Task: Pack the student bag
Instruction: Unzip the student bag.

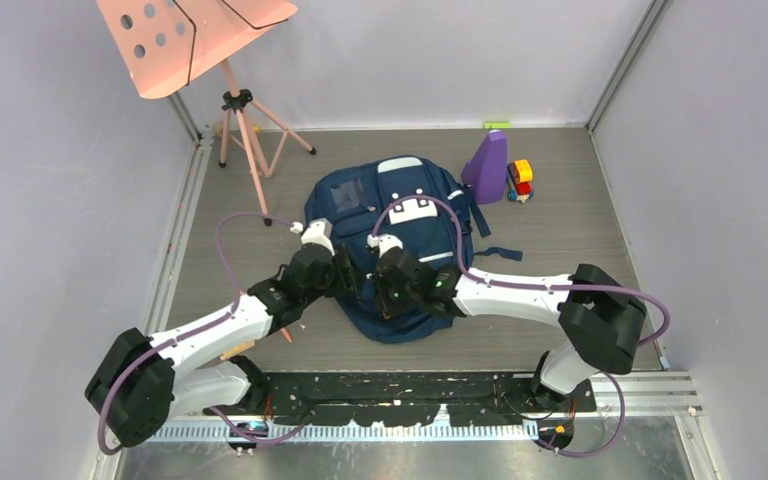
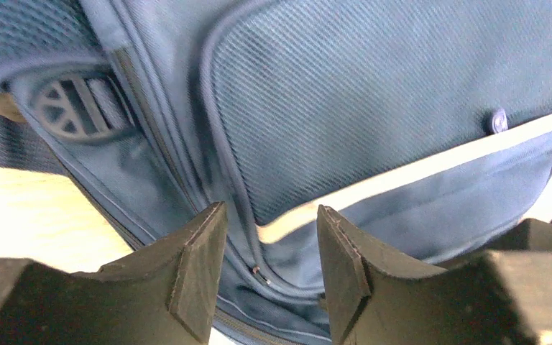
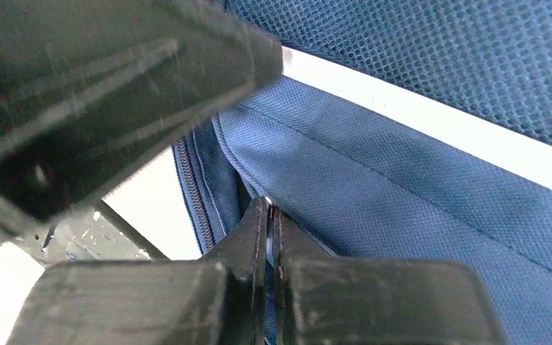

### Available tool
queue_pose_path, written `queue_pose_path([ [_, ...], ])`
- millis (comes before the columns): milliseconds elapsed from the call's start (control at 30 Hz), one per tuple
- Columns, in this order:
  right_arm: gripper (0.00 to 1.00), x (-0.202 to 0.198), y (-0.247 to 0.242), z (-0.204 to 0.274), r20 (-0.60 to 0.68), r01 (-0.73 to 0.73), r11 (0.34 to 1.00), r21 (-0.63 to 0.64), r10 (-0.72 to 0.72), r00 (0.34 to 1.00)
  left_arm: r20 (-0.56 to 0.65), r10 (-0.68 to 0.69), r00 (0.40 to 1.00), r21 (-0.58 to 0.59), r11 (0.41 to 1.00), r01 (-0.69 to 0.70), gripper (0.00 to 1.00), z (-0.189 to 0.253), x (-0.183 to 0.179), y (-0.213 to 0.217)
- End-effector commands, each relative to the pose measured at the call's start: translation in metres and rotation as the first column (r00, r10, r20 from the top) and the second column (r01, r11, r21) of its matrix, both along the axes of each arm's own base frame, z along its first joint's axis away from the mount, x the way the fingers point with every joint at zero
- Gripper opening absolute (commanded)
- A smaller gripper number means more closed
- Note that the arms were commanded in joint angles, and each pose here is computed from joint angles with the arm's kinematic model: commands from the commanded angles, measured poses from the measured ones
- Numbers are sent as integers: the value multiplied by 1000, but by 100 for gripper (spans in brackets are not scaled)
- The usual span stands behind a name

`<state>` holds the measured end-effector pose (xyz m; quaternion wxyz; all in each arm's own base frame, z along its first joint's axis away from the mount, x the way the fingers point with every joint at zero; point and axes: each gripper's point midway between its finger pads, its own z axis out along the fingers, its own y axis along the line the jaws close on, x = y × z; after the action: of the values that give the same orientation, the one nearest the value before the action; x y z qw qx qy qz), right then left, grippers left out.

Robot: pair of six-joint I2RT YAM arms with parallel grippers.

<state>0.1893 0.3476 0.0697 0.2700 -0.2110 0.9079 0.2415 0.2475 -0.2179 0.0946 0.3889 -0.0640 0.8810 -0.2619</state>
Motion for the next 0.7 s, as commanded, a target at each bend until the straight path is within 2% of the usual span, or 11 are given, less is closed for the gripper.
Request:
queue_pose_path([
  [0,1,27,1,34,114,105,989,108,-117,987,35,-30,999,20,999,30,52,20,16,8],
  [267,1,21,-6,27,85,130,986,102,-138,987,45,-13,999,27,1000,12,52,26,47,27],
  [600,1,21,-5,27,63,151,984,99,-157,986,27,-146,989,-75,986,148,33,20,56,-3],
  [667,1,22,-3,27,48,167,981,102,-173,984,32,-164,986,-98,981,166,25,20,56,-8],
])
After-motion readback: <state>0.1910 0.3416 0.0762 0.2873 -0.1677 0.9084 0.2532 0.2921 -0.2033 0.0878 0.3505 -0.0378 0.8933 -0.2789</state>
